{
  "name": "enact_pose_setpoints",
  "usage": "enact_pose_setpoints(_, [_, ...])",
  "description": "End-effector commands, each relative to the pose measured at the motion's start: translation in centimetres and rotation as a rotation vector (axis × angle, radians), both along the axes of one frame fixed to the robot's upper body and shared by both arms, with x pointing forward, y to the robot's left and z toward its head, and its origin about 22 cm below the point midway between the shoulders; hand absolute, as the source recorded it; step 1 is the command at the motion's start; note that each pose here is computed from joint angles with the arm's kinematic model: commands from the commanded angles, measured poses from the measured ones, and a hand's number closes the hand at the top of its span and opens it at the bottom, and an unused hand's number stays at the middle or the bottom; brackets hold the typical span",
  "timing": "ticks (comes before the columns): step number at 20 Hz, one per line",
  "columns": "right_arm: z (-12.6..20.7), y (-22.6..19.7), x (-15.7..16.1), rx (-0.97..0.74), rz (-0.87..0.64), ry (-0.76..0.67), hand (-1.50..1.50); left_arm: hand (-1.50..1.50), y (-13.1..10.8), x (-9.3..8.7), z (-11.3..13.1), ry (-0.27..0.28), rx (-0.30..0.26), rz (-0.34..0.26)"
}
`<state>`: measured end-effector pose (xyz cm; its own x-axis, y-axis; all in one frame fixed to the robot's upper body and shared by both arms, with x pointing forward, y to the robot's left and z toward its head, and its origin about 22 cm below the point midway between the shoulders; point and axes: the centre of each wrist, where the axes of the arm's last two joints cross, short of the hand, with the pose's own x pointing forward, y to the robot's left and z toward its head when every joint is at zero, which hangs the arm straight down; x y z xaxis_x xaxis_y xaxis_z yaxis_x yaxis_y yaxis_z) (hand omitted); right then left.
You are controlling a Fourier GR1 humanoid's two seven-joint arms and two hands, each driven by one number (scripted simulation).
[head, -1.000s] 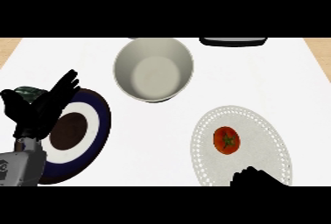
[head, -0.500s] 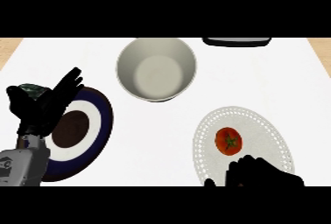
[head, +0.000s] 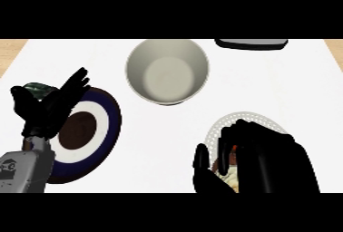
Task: Pick the cupcake from the placemat and place it in the bowl
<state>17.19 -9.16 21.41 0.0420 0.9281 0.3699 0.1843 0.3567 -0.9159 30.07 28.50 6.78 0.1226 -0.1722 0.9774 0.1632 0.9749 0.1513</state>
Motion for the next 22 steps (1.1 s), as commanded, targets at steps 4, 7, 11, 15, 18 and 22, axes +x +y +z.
enact_pose_setpoints(4, [3.8,2.9,6.3,0.087,-0.172,-0.001,1.5,0.0,-1.1,0.4,-0.7,0.01,0.011,-0.033])
enact_pose_setpoints(7, [5.8,4.2,9.1,0.082,-0.181,0.013,1.5,0.0,-0.5,0.5,-0.4,0.005,0.002,-0.021])
enact_pose_setpoints(11, [7.9,4.7,13.4,0.096,-0.208,0.061,1.5,0.0,0.1,1.1,0.3,0.003,-0.002,-0.004])
enact_pose_setpoints(15, [7.9,5.6,17.3,0.114,-0.255,0.071,1.5,0.0,0.8,0.6,0.0,-0.013,-0.009,-0.032])
enact_pose_setpoints(18, [6.4,5.8,19.8,0.133,-0.257,0.093,1.5,0.0,-0.5,1.2,-0.2,-0.014,0.007,-0.015])
enact_pose_setpoints(22, [2.9,4.6,23.4,0.184,-0.23,0.121,1.5,0.0,-1.4,-0.2,-0.6,-0.02,-0.005,-0.022])
